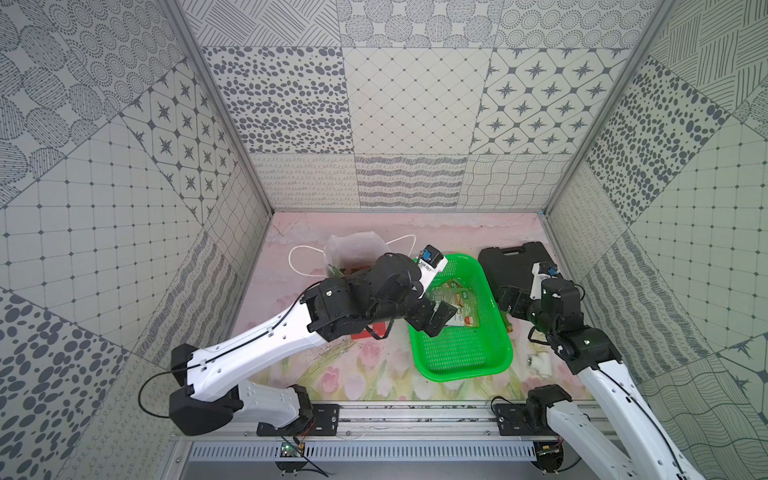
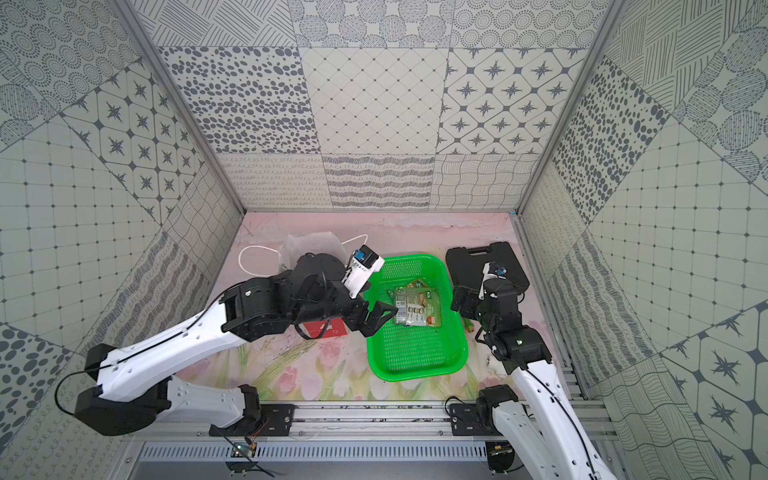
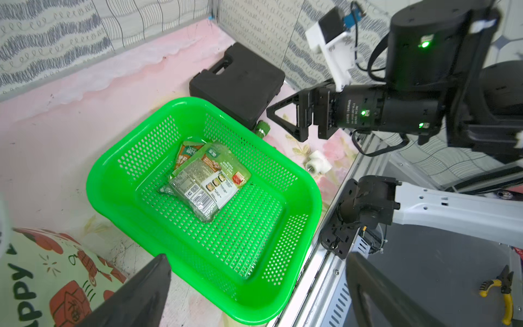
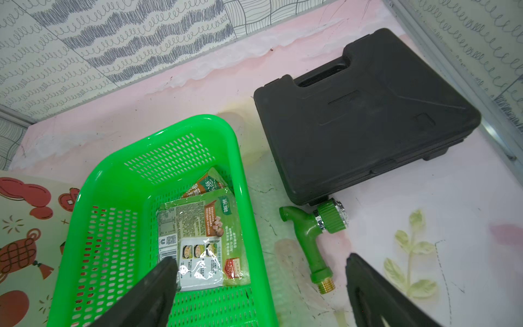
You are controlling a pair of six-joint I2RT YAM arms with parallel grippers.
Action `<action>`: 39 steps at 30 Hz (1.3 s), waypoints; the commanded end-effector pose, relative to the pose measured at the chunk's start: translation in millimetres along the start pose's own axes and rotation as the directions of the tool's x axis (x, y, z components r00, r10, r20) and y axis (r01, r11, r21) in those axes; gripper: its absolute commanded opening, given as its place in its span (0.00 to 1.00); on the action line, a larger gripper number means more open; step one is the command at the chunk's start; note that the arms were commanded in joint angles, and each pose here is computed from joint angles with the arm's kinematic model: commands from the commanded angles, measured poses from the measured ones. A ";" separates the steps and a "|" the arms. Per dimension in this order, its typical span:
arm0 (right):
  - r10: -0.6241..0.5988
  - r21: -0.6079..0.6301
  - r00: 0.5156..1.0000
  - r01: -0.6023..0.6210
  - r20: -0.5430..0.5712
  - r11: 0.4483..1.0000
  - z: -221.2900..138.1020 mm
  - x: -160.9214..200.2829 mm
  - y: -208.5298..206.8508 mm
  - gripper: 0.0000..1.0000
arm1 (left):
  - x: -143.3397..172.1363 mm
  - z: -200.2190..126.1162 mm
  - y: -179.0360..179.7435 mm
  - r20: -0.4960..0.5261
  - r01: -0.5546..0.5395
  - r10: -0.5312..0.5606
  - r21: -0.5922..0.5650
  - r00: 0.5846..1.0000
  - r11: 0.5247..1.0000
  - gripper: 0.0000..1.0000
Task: Place the condiment packets inside the bag
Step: Pick up the condiment packet from the storage box.
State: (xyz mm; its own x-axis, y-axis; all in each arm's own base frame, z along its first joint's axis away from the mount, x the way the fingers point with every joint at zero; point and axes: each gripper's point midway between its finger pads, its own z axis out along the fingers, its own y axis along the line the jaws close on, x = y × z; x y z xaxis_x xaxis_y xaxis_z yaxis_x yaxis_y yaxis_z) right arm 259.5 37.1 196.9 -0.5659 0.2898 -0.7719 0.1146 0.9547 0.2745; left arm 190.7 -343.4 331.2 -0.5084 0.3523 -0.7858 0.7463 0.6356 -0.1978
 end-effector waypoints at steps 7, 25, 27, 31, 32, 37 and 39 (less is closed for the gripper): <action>0.058 0.016 0.982 -0.062 0.180 0.998 -15.9 -25.4 -9.5 0.97 | 58.5 100.3 -6.6 -0.371 0.012 -0.050 -0.104 0.927 0.994 0.99; 0.079 0.017 0.979 -0.083 0.190 0.996 -15.3 -20.7 -13.2 0.97 | 159.1 203.5 63.5 -0.539 0.339 -0.477 -0.340 0.694 0.877 0.61; 0.078 0.015 0.979 -0.083 0.190 0.996 -15.0 -20.7 -12.8 0.97 | 163.1 209.6 69.0 -0.532 0.386 -0.509 -0.333 0.677 0.861 0.60; 0.080 0.013 0.978 -0.084 0.191 0.996 -15.1 -21.1 -12.7 0.97 | 168.7 221.3 75.4 -0.523 0.448 -0.549 -0.319 0.652 0.835 0.61; 0.079 0.012 0.979 -0.083 0.189 0.996 -15.1 -20.8 -12.5 0.97 | 170.5 224.1 77.6 -0.521 0.460 -0.559 -0.319 0.645 0.829 0.63; 0.078 0.008 0.979 -0.081 0.190 0.997 -15.5 -21.3 -11.5 0.97 | 172.7 235.2 88.7 -0.494 0.520 -0.601 -0.308 0.628 0.797 0.72; 0.078 0.008 0.979 -0.081 0.189 0.997 -15.3 -21.2 -11.5 0.97 | 168.8 239.1 91.2 -0.477 0.544 -0.611 -0.289 0.631 0.788 0.73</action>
State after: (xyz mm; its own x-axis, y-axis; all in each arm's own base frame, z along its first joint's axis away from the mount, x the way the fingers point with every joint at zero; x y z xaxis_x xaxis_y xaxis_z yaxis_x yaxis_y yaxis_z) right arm 253.0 18.9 210.7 -0.4337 0.3557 -0.8279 0.1768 0.9345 0.3089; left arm 264.2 -371.7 39.2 -0.9677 0.2332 -0.0955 0.2511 0.9244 -0.2873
